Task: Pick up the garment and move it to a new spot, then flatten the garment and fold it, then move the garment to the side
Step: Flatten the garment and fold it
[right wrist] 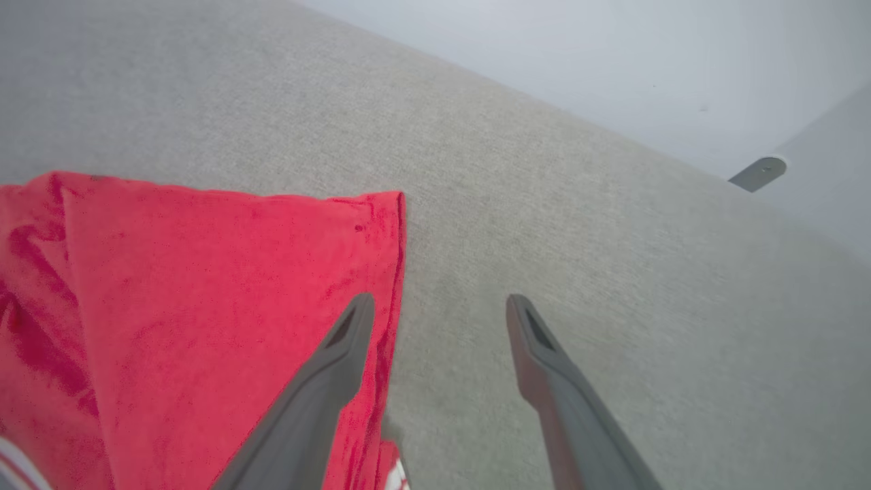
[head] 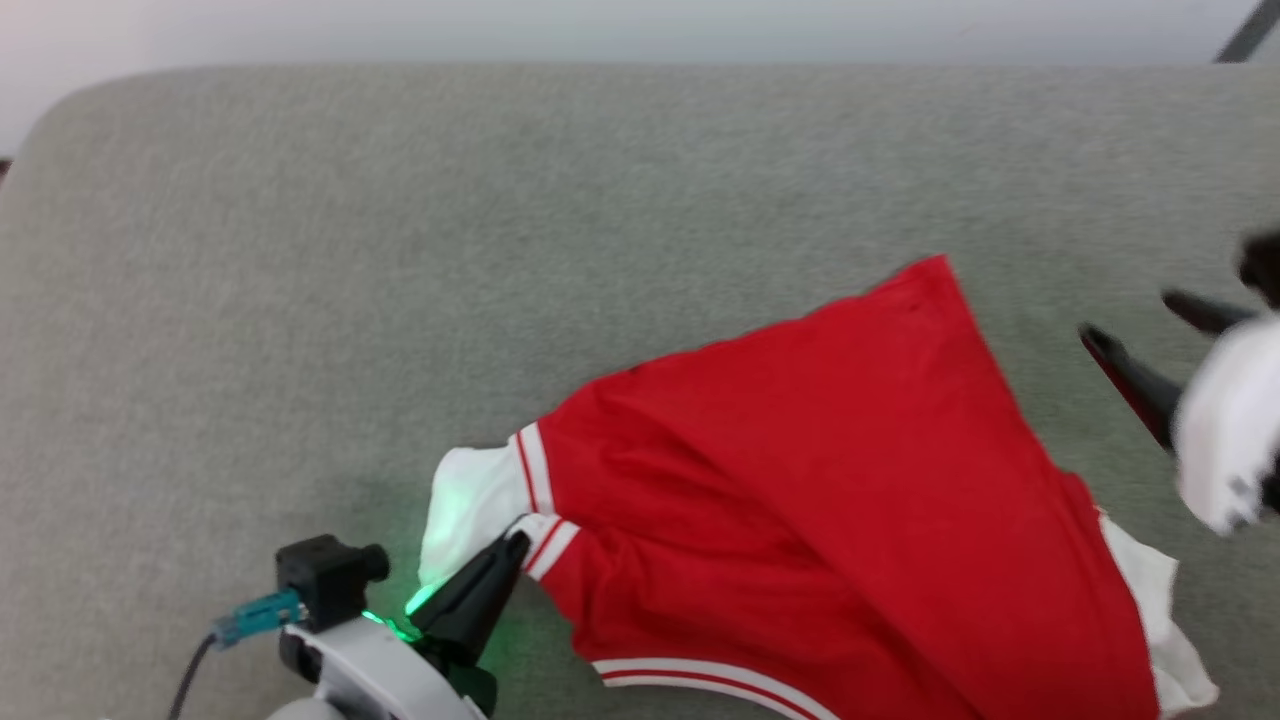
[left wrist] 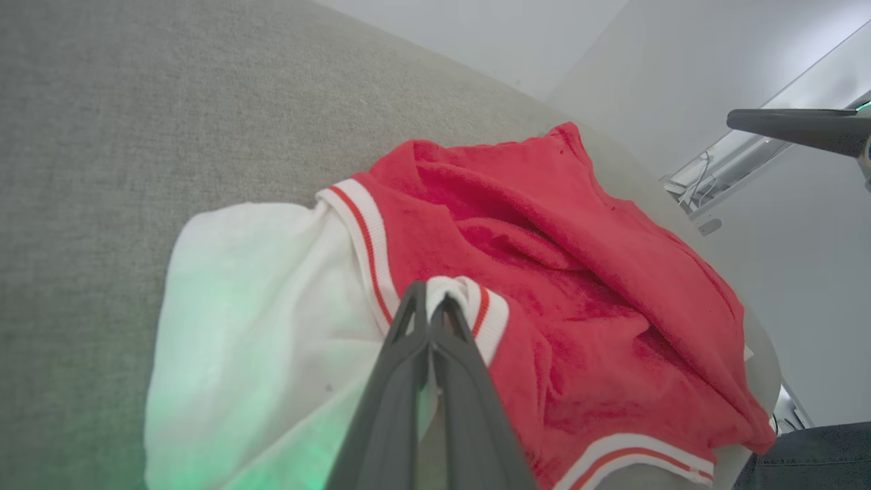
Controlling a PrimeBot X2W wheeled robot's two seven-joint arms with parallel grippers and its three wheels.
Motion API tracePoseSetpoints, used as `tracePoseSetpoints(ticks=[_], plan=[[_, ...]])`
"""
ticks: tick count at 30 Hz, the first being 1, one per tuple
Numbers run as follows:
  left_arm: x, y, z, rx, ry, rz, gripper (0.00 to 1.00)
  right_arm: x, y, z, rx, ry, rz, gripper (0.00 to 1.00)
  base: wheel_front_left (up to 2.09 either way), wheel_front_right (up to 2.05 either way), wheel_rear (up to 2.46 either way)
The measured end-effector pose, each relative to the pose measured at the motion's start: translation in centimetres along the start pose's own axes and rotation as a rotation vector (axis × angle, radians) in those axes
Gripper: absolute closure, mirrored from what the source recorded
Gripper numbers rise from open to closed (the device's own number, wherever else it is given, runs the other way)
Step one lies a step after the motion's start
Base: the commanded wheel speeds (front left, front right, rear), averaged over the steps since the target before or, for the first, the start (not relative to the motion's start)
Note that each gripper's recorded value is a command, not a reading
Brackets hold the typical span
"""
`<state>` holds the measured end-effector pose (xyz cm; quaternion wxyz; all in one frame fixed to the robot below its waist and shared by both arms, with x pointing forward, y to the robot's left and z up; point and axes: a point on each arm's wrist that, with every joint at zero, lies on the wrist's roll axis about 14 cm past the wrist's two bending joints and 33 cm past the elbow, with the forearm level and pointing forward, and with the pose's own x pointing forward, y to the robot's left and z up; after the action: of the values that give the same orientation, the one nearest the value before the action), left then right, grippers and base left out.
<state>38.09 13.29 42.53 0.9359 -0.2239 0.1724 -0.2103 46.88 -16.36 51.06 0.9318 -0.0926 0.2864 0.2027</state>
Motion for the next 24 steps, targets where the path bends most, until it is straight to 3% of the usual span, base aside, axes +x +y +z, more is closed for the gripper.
tracePoseSetpoints(ticks=[9, 17, 18, 19, 20, 21, 24], plan=[[0.1, 0.9, -0.9, -0.034, 0.009, 0.045, 1.00, 9.4, 1.9, -1.9, -0.118, 0.183, 0.077, 0.00, 0.00, 0.00, 0.00], [-0.6, 2.1, -1.4, -0.059, 0.009, 0.102, 1.00, 12.8, 3.8, -4.3, -0.151, 0.284, 0.161, 0.00, 0.00, 0.00, 0.00], [-0.6, 2.2, -1.5, -0.062, 0.008, 0.105, 1.00, 13.0, 3.9, -4.4, -0.148, 0.287, 0.165, 0.17, 0.00, 0.00, 0.00], [-0.6, 2.2, -1.5, -0.064, 0.007, 0.106, 1.00, 13.1, 3.9, -4.5, -0.145, 0.286, 0.169, 0.56, 0.00, 0.00, 0.00], [-0.4, 2.2, -1.3, -0.072, -0.002, 0.108, 1.00, 13.1, 4.0, -4.5, -0.142, 0.285, 0.172, 0.84, 0.00, 0.00, 0.00], [-0.4, 2.3, -1.2, -0.073, -0.003, 0.109, 1.00, 13.1, 4.0, -4.5, -0.128, 0.278, 0.175, 1.00, 0.00, 0.00, 0.00], [-0.3, 2.6, -0.3, -0.104, -0.034, 0.121, 1.00, 12.9, 3.7, -3.9, -0.075, 0.230, 0.165, 1.00, 0.00, 0.00, 0.00]])
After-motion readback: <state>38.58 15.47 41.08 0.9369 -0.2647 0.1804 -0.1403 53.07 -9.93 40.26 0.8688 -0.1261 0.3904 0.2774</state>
